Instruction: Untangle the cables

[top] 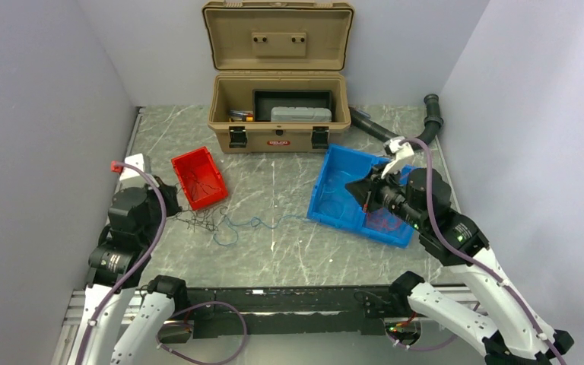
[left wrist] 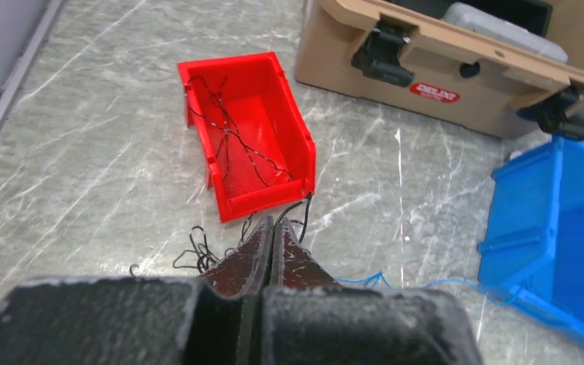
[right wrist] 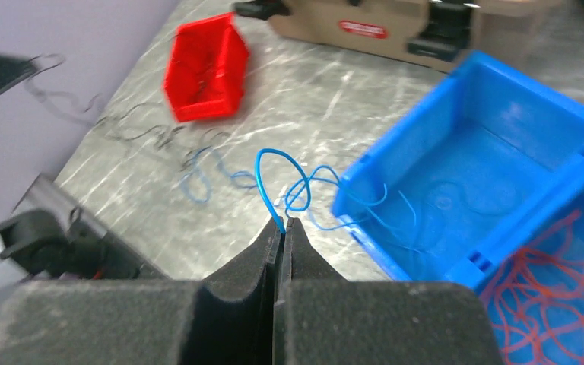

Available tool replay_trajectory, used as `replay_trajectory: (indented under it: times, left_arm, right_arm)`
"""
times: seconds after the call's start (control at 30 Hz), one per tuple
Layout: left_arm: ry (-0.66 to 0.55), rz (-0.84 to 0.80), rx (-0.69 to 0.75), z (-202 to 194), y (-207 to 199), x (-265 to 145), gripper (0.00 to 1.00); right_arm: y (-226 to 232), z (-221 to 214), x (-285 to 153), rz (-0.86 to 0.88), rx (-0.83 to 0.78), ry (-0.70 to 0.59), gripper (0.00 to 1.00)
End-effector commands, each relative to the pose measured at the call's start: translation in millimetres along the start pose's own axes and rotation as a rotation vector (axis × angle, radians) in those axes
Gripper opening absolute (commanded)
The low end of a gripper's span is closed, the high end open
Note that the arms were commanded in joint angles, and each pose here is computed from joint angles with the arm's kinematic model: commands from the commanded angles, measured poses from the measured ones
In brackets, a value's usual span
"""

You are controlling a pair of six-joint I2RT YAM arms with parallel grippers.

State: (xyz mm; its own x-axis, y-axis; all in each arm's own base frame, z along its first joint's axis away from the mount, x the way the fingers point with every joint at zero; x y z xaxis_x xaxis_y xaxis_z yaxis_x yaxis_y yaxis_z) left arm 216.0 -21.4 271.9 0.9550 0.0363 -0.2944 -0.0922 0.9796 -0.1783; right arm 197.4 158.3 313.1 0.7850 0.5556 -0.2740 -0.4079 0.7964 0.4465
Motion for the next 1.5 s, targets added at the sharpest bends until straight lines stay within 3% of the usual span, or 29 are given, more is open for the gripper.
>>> replay_trajectory:
  times: [0.0, 0.17, 0.4, 0.6, 0.73, 1.07, 1.47]
  left_arm:
    - [-0.028, -0.133, 0.062, 12, -22, 1, 0.00]
    - [-0.008, -0.274, 0.071, 2, -45, 4, 0.00]
    - [0.070, -0.301, 0.094, -10, -50, 11, 0.00]
    - [0.105, -0.357, 0.115, -18, -58, 14, 0.00]
    - [0.115, -0.386, 0.124, -19, -63, 14, 0.00]
    - [0.116, -0.430, 0.162, -20, -67, 8, 0.00]
    - [0.118, -0.461, 0.177, -29, -69, 8, 0.00]
  right_arm:
    - [66, 44, -17, 0.313, -0.104, -0.077, 0.00]
    - [86, 78, -15, 0.343, -0.121, -0.109, 0.00]
    - [93, 140, -17, 0.242, -0.114, -0.232, 0.00]
    - [105, 149, -4, 0.270, -0.107, -0.192, 0.00]
    - [90, 151, 8, 0.172, -0.078, -0.193, 0.00]
    - [-7, 99, 63, -0.332, 0.024, -0.059, 0.00]
    - [-91, 34, 90, -0.577, 0.111, -0.014, 0.00]
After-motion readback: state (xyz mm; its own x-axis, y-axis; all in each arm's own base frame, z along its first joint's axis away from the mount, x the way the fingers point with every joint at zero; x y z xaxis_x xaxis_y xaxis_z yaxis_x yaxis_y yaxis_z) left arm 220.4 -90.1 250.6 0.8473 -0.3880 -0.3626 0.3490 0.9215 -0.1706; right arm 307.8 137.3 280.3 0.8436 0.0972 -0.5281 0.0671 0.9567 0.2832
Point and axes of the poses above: each gripper's point midway between its finger pads, its own x axis out along the fingers, its own y axis along the line the jaws close on, z = x × y, the point moved 1 cm from there along -x, back along the fingers, and after that the axes turned 7 degrees about x, right-handed, at the moved point
